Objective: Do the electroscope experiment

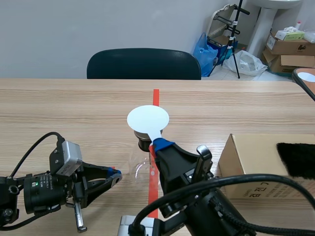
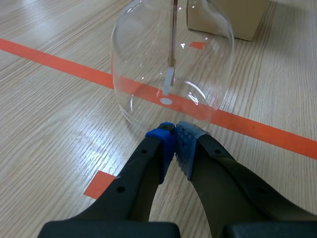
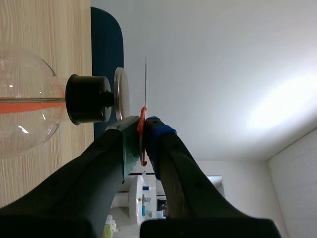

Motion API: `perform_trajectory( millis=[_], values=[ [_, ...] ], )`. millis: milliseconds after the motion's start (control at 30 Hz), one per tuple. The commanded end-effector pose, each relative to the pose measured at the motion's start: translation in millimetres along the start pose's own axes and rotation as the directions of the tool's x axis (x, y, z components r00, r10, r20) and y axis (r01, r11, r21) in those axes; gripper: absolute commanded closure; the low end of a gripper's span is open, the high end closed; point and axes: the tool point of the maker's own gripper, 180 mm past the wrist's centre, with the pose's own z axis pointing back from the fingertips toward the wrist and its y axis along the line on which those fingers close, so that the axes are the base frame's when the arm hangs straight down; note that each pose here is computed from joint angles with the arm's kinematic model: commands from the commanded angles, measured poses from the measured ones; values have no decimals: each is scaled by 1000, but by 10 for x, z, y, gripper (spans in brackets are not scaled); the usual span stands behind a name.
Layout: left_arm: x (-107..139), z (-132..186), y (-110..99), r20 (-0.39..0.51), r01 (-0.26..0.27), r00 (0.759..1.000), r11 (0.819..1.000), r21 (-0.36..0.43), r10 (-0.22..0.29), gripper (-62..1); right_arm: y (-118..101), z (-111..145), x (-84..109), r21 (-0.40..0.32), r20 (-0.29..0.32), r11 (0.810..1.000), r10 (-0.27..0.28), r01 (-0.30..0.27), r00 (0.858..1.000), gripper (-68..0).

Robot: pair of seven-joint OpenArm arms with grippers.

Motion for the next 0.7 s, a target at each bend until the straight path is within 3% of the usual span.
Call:
perform_trajectory(
  millis=[0, 667],
  values=[
    [117, -45, 33, 42, 7, 999, 1000, 5, -8, -40, -51, -11, 0, -17, 19, 1000, 14, -13, 1000, -11],
    [113, -36, 56, 40, 23, 999, 1000, 18, -23, -40, -51, -10, 26, -17, 34, 1000, 14, -13, 999, -11]
  ],
)
